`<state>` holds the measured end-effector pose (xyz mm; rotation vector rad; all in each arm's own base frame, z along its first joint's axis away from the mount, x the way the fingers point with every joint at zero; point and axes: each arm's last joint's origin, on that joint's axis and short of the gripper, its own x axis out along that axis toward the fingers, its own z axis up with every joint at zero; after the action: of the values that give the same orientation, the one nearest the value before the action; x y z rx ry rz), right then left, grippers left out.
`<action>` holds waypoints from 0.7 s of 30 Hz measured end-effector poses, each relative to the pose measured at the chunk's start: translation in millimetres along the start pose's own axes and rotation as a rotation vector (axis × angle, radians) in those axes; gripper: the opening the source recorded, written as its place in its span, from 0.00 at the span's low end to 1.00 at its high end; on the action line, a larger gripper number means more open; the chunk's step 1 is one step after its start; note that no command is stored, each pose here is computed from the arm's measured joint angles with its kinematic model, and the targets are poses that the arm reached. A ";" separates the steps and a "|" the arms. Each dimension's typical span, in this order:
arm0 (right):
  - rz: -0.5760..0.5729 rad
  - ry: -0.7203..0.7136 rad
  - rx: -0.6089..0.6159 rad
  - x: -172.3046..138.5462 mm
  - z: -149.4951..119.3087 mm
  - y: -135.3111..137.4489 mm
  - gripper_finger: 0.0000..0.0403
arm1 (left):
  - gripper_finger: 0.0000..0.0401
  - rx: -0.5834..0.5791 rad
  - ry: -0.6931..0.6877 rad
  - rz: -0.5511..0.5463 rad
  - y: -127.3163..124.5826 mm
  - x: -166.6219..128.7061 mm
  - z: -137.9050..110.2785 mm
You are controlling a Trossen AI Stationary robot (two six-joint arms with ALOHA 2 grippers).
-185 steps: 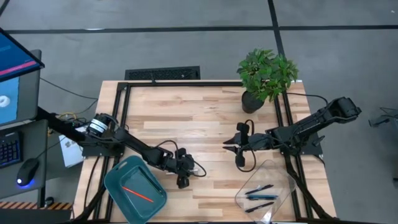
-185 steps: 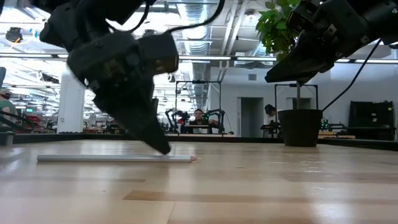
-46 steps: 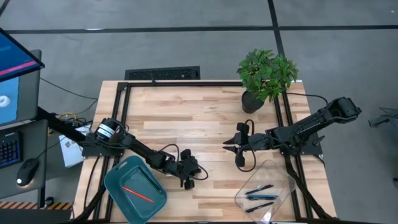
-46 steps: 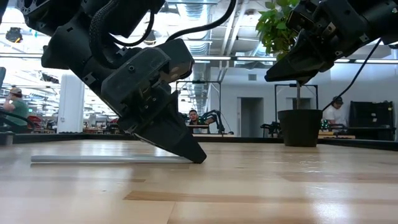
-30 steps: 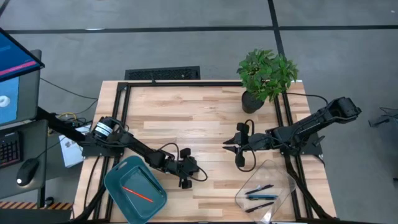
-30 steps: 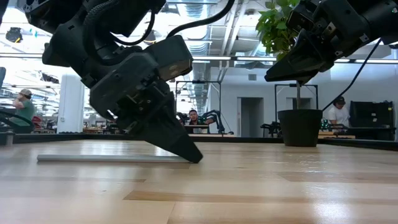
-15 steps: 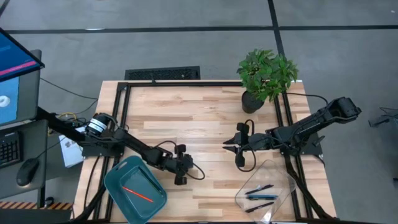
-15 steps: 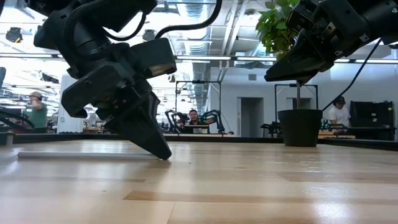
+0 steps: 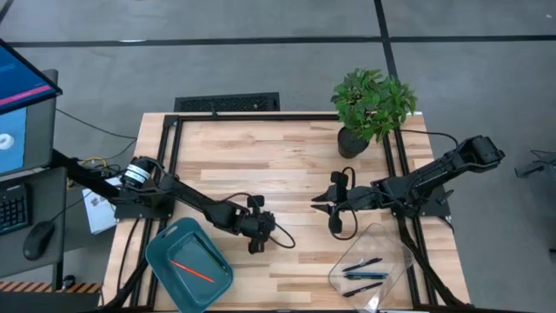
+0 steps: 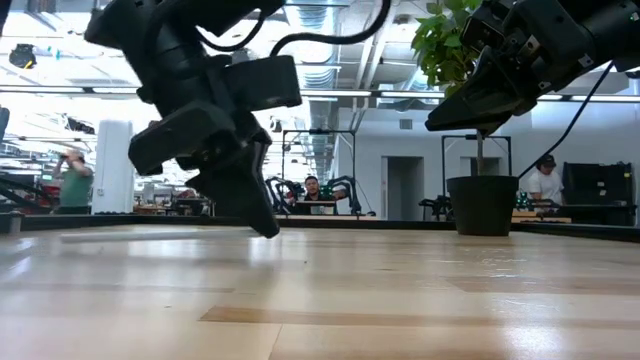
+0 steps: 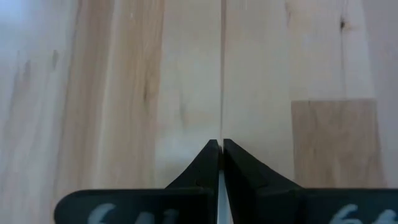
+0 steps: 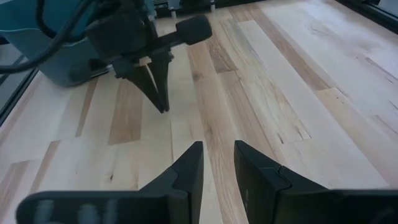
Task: Sort pens & pencils
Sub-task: Put the white pencil in the blue bin
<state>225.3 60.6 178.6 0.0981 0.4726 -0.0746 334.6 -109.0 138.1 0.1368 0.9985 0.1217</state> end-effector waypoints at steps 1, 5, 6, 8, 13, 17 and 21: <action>0.000 0.000 0.000 0.0 0.0 0.0 0.28 | 0.00 0.005 -0.001 0.001 0.4 -1.2 2.9; 0.000 0.000 0.000 0.0 0.0 0.0 0.28 | 0.00 0.031 0.015 0.004 0.9 -6.7 11.1; 0.000 0.000 0.000 0.0 0.0 0.0 0.28 | 0.00 0.038 0.022 0.006 1.0 -8.3 13.1; 0.000 0.000 0.000 0.0 0.0 0.0 0.28 | 0.00 0.045 0.024 0.006 0.9 -11.7 18.5; 0.000 0.000 0.000 0.0 0.0 0.0 0.28 | 0.00 0.073 0.051 0.009 1.6 -20.8 29.0; 0.000 0.000 0.000 0.0 0.0 0.0 0.28 | 0.00 0.086 0.063 0.021 4.0 -30.0 40.6; 0.000 0.000 0.000 0.0 0.0 0.0 0.28 | 0.00 0.105 0.067 0.025 7.9 -40.4 54.1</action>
<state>225.3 60.6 178.6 0.0980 0.4730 -0.0747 358.3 -111.1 201.8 0.2424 1.0704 0.0975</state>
